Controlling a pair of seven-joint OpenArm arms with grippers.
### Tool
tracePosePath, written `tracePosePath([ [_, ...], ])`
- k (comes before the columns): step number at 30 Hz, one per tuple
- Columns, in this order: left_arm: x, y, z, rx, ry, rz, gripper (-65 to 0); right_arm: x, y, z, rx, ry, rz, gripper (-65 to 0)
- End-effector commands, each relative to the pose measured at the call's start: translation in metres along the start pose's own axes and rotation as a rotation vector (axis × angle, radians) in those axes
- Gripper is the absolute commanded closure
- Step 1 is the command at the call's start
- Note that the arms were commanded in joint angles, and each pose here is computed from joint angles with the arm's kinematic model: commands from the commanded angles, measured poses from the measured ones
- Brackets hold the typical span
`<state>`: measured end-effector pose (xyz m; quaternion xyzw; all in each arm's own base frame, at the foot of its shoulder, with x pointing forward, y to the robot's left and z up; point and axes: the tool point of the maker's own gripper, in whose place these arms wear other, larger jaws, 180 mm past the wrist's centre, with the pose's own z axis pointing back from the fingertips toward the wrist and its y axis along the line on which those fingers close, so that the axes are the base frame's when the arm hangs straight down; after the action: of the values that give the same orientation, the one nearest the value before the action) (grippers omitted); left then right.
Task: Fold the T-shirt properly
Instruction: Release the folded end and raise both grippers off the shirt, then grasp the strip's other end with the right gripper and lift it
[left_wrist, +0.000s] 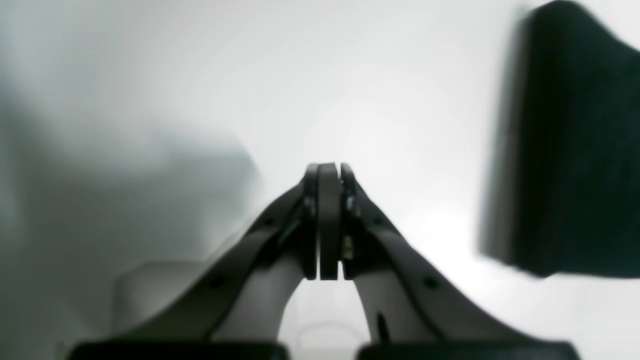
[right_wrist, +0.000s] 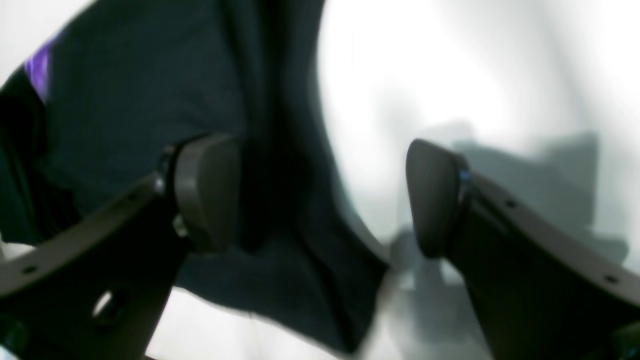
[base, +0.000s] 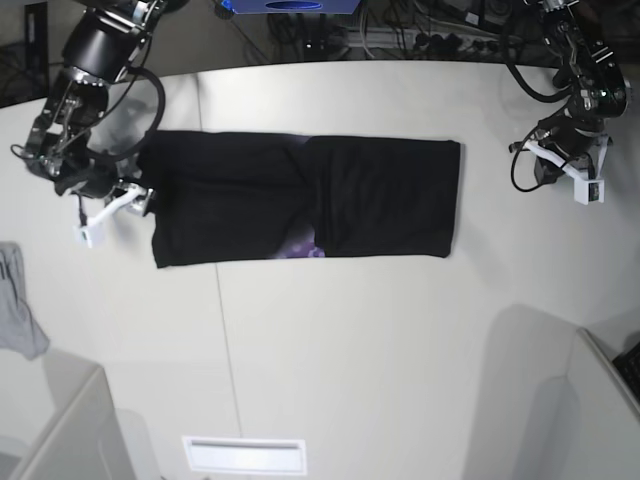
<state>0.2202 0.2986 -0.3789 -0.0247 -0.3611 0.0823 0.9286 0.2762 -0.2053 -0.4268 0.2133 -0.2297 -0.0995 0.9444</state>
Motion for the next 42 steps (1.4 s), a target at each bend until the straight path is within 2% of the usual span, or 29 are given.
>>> tracePosePath([
  [1,0.006,-0.001,0.002,-0.008,-0.020,-0.016,0.0,0.005,0.005,-0.001,0.004,0.009,0.032,-47.4],
  [6,0.007,-0.020,-0.008,-0.053,-0.055,-0.037,0.0,-0.011,0.014,-0.010,0.026,0.057,0.047,-47.4],
  [12,-0.024,-0.029,-0.030,-0.027,0.002,-0.096,0.0,-0.022,0.030,-0.020,0.056,0.097,0.077,-47.4],
  [15,-0.029,-0.037,-0.032,-0.040,0.004,-0.085,0.0,-0.024,0.032,-0.022,0.062,0.099,0.075,-47.4],
  [19,-0.030,-0.049,-0.035,-0.064,0.002,-0.081,0.0,-0.030,0.046,-0.029,0.079,0.132,0.129,-47.3],
  [21,-0.029,-0.059,-0.038,-0.085,0.005,-0.098,0.0,-0.029,0.043,-0.030,0.077,0.130,0.113,-47.0],
  [23,-0.032,-0.069,-0.040,-0.110,0.015,-0.112,0.0,-0.027,0.034,-0.031,0.068,0.114,0.081,-41.0],
  [27,-0.036,-0.087,-0.043,-0.152,0.026,-0.135,0.0,-0.024,0.022,-0.035,0.056,0.111,0.056,-17.4],
  [30,-0.039,-0.103,-0.045,-0.190,0.037,-0.155,0.0,-0.012,0.019,-0.036,0.051,0.066,0.055,0.0],
  [32,-0.042,-0.112,-0.046,-0.213,0.045,-0.168,0.0,-0.003,0.009,-0.030,0.026,0.047,0.067,0.0],
  [37,-0.054,-0.144,-0.047,-0.290,0.073,-0.210,0.0,0.011,0.010,-0.026,0.021,0.023,0.086,0.0],
  [40,-0.062,-0.166,-0.046,-0.340,0.092,-0.236,0.0,0.027,0.017,-0.013,0.005,-0.030,0.121,0.0],
  [42,-0.062,-0.174,-0.046,-0.336,0.090,-0.230,0.0,0.030,0.026,-0.006,-0.016,-0.053,0.128,0.0],
])
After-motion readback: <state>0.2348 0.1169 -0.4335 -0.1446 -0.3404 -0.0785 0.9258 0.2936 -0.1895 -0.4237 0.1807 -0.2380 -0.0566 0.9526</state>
